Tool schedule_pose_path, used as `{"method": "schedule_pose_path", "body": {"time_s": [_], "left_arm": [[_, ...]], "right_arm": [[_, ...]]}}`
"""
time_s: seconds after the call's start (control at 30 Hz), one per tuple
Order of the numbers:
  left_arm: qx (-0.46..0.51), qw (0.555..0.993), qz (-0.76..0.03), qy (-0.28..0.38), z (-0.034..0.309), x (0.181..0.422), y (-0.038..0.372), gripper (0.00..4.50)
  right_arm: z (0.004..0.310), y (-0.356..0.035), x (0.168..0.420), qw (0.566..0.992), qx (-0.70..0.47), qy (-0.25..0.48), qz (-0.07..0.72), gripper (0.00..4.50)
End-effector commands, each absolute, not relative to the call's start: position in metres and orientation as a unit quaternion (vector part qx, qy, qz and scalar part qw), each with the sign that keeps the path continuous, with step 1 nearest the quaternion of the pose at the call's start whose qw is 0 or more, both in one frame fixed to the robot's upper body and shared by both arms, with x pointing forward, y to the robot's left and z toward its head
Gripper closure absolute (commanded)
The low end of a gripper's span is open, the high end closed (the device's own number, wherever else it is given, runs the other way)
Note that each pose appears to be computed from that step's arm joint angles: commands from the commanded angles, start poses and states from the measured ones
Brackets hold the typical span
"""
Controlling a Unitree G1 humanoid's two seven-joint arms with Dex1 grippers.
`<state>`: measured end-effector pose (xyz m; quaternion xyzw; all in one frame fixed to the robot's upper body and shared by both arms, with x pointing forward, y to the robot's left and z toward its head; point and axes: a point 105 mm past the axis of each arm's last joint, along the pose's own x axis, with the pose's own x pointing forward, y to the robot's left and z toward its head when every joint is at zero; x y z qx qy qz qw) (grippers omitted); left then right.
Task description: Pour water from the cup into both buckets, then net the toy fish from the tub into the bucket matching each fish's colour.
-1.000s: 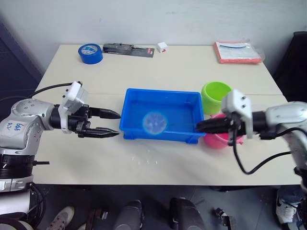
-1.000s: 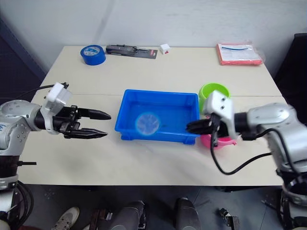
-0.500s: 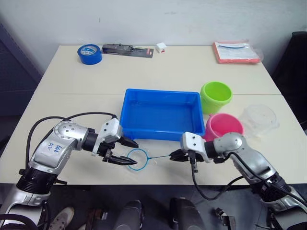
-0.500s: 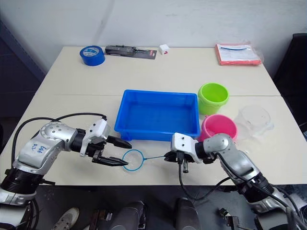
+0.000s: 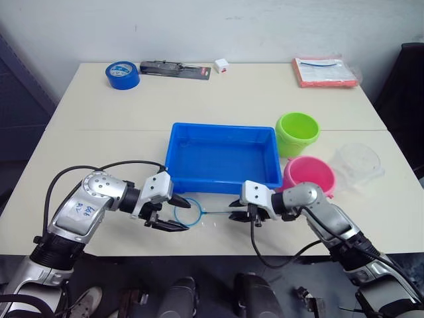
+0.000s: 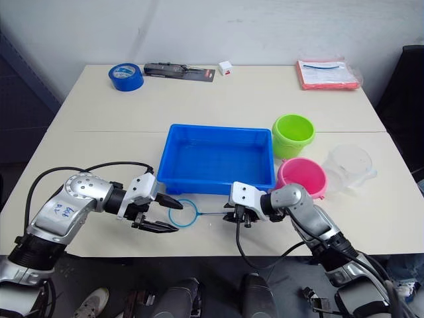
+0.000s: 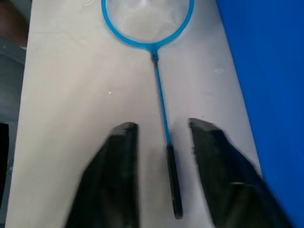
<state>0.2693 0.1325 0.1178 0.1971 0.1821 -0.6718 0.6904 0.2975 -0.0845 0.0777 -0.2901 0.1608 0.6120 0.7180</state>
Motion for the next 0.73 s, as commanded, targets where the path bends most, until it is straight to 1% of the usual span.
{"method": "schedule_pose_path", "body": {"time_s": [0.03,0.13,0.17,0.23,0.37,0.47,0.6,0.73], "left_arm": [[0.197,0.704,-0.663,0.163,0.125,0.269,0.136,1.24],[0.172,0.726,-0.646,0.157,0.128,0.264,0.142,1.24],[0.157,0.742,-0.632,0.161,0.125,0.260,0.146,1.24],[0.141,0.759,-0.613,0.168,0.121,0.254,0.152,1.24],[0.073,0.842,-0.499,0.193,0.089,0.236,0.184,1.24],[0.046,0.874,-0.444,0.191,0.080,0.228,0.195,1.24],[0.030,0.889,-0.415,0.188,0.078,0.224,0.199,1.24],[0.025,0.888,-0.422,0.180,0.080,0.224,0.195,1.24]], "right_arm": [[0.092,-0.093,0.293,0.716,-0.301,0.148,0.613,1.37],[0.104,-0.108,0.286,0.725,-0.294,0.153,0.604,1.37],[0.111,-0.118,0.280,0.732,-0.286,0.155,0.599,1.37],[0.118,-0.127,0.271,0.738,-0.277,0.158,0.594,1.37],[0.127,-0.165,0.252,0.785,-0.253,0.182,0.535,1.37],[0.125,-0.177,0.243,0.807,-0.232,0.195,0.506,1.37],[0.118,-0.182,0.231,0.810,-0.223,0.214,0.498,1.37],[0.108,-0.189,0.228,0.808,-0.225,0.232,0.493,1.37]]}}
